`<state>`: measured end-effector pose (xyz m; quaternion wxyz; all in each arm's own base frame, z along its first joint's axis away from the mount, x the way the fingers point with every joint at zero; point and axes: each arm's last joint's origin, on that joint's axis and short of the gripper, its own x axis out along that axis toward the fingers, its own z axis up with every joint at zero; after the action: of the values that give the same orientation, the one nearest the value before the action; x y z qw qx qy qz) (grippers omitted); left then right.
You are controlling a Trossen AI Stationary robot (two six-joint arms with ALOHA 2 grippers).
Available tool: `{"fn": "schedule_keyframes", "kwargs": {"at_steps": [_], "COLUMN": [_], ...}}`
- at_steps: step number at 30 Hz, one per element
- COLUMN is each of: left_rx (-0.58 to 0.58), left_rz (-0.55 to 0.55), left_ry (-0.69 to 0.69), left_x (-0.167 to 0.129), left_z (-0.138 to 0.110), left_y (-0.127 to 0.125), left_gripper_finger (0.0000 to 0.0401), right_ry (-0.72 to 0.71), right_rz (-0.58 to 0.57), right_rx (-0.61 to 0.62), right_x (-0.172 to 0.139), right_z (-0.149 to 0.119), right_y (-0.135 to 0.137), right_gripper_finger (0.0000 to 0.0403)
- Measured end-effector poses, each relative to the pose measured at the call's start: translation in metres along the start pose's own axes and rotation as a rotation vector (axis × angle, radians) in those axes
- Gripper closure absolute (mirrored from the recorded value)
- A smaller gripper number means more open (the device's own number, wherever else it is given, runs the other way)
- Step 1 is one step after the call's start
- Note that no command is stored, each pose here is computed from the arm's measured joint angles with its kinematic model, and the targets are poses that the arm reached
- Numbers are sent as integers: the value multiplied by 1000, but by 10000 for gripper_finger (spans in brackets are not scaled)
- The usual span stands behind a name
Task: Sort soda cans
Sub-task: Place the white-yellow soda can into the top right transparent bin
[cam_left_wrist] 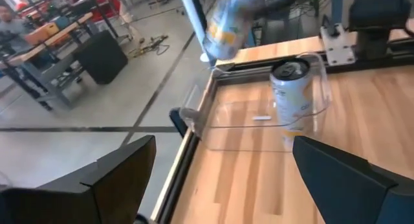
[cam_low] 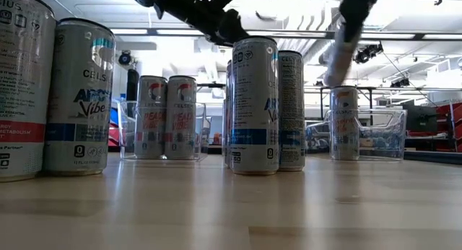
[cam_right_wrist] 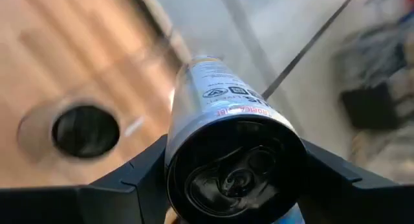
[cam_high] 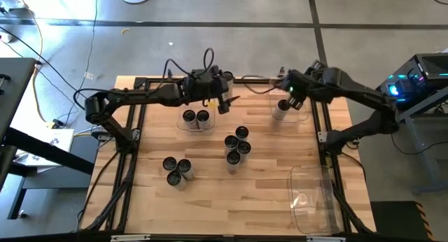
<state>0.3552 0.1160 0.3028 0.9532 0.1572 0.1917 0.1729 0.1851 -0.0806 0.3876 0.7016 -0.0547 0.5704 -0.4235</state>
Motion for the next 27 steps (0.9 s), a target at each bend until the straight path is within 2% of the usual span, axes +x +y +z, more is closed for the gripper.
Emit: {"fn": "schedule_keyframes", "kwargs": {"at_steps": [2,9,14,20,27], "left_rx": [-11,-20,-15,-33,-48], "left_rz": [0,10,14,84,109], "left_ry": [-14,-85,-159,-261,-351], "left_x": [0,-15,-35,-68,-100], "left_z": [-1,6,7,-1,-5], "left_y": [-1,-3,-9,-12,-10], "left_gripper_finger": [41,41,41,40,40], "right_ry": [66,118,135,282,295], "right_rz": [50,250,275,317,439], "right_rx": [7,15,8,-35,-77], "right_x": [7,18,23,56,84], "right_z": [-2,-5,-7,-23,-29], "right_y": [-7,-20,-22,-4,18], "right_gripper_finger": [162,162,162,162,162]}}
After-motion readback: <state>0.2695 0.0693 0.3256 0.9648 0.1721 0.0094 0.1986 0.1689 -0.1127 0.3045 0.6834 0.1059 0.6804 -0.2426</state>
